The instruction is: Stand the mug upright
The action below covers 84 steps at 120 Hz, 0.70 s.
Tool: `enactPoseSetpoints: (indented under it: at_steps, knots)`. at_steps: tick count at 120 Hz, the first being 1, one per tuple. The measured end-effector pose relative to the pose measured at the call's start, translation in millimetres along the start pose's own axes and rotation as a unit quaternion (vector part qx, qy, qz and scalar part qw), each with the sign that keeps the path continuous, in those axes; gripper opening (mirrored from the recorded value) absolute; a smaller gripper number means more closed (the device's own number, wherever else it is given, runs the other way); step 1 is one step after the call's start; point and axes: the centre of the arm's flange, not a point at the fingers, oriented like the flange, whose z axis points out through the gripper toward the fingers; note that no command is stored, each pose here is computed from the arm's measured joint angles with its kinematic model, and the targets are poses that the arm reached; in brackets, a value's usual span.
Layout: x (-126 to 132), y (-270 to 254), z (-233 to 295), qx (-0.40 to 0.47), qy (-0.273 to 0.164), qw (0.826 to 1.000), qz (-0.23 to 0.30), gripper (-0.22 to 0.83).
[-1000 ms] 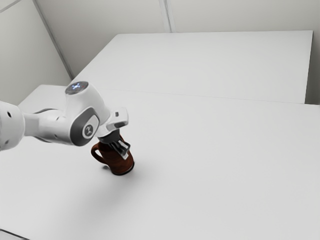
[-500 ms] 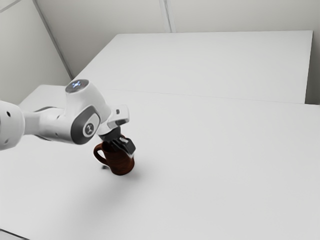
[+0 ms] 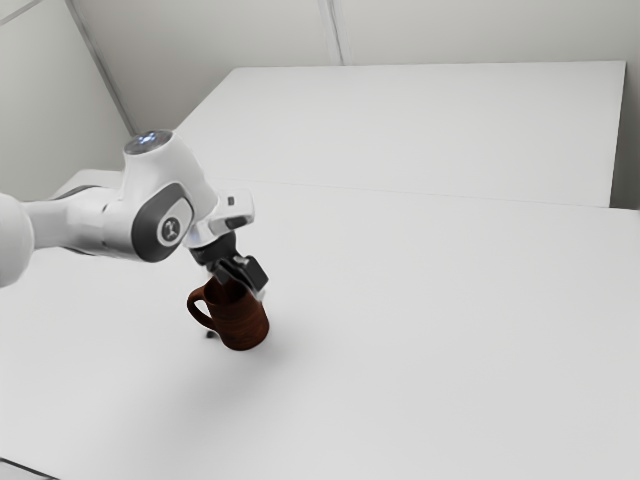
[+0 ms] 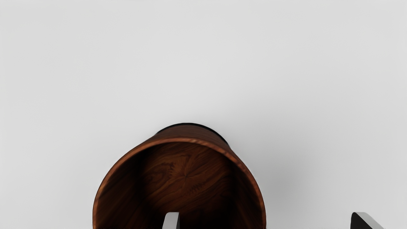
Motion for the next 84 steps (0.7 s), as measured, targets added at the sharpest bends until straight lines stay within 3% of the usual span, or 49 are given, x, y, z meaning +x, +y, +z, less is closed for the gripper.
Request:
enactPoseSetpoints:
  at_steps: [50, 84]
  knots:
    - [51, 4, -106, -0.007, -0.045, 0.999, -0.011, 0.61]
    - [72, 6, -173, 0.001, -0.079, 0.996, -0.047, 0.62]
